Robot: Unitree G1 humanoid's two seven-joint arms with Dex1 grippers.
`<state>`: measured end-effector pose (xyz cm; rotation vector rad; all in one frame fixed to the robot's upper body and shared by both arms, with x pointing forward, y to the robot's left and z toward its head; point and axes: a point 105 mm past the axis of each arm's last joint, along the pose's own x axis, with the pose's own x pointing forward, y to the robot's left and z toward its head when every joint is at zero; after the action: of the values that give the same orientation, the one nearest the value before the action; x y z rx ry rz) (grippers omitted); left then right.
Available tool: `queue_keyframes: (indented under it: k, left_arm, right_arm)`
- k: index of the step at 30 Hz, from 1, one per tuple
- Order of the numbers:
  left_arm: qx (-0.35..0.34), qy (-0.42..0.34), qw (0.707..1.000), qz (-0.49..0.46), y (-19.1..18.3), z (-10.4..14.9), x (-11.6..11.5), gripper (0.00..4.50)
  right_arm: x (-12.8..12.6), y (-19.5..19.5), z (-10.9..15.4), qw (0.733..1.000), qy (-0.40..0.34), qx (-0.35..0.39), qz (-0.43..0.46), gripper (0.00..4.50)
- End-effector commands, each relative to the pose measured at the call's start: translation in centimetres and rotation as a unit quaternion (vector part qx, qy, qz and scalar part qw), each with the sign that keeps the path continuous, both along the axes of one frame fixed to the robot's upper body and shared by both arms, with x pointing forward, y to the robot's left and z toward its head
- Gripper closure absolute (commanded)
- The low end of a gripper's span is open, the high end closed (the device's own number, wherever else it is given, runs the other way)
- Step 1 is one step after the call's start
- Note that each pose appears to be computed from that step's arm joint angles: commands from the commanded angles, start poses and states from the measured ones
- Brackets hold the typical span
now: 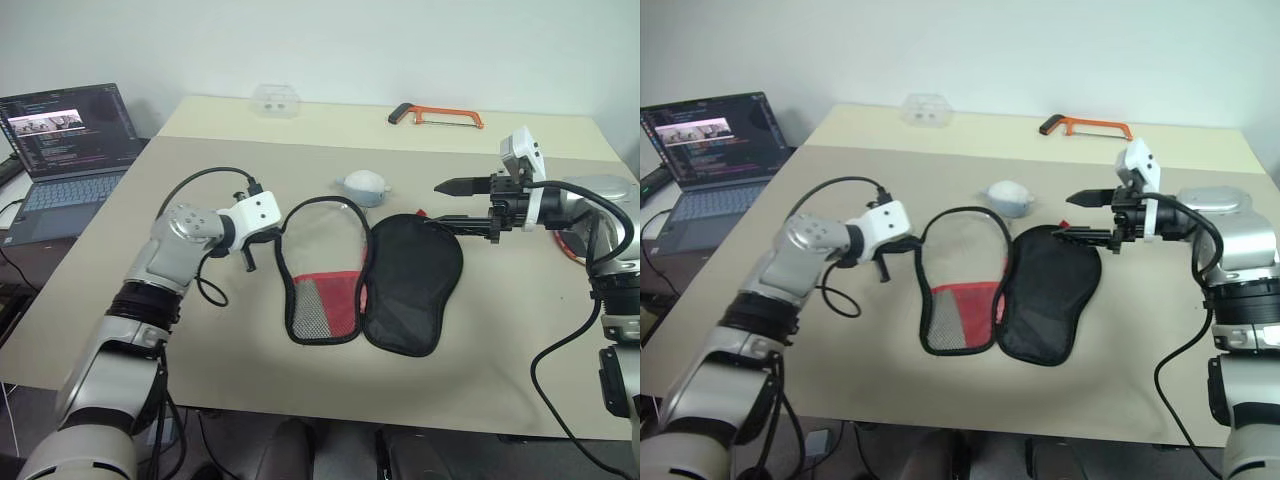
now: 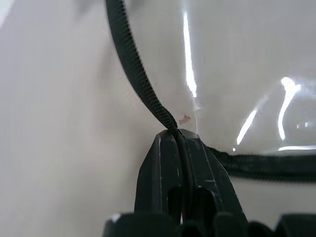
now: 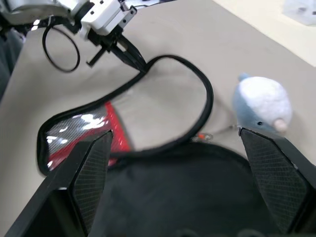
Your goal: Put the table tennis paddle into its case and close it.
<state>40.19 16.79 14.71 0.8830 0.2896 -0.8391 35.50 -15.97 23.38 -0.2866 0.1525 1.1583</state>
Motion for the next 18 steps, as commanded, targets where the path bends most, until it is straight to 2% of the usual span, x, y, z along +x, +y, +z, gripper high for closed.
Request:
queue_keyframes:
  k: [1,6,15,18]
  left_arm:
    - [-0.018,0.012,0.999,-0.029,-1.0,0.3,-1.4,4.48]
    - [-0.02,0.034,0.999,-0.015,-0.3,-0.4,-2.4,4.48]
    - [-0.032,0.022,0.999,0.026,0.2,-0.1,-1.8,4.48]
    - [-0.043,0.004,0.998,0.043,0.4,0.4,-1.2,3.81]
  right_arm:
    - [-0.3,-0.5,1.5,1.0,-0.024,0.001,-0.005,0.0]
    - [-0.5,-0.7,1.4,1.0,-0.022,-0.001,-0.007,0.0]
    - [-0.3,-0.3,1.4,1.0,-0.023,0.0,-0.003,0.0]
    - [0.0,-0.1,1.4,1.0,-0.029,0.003,-0.008,0.0]
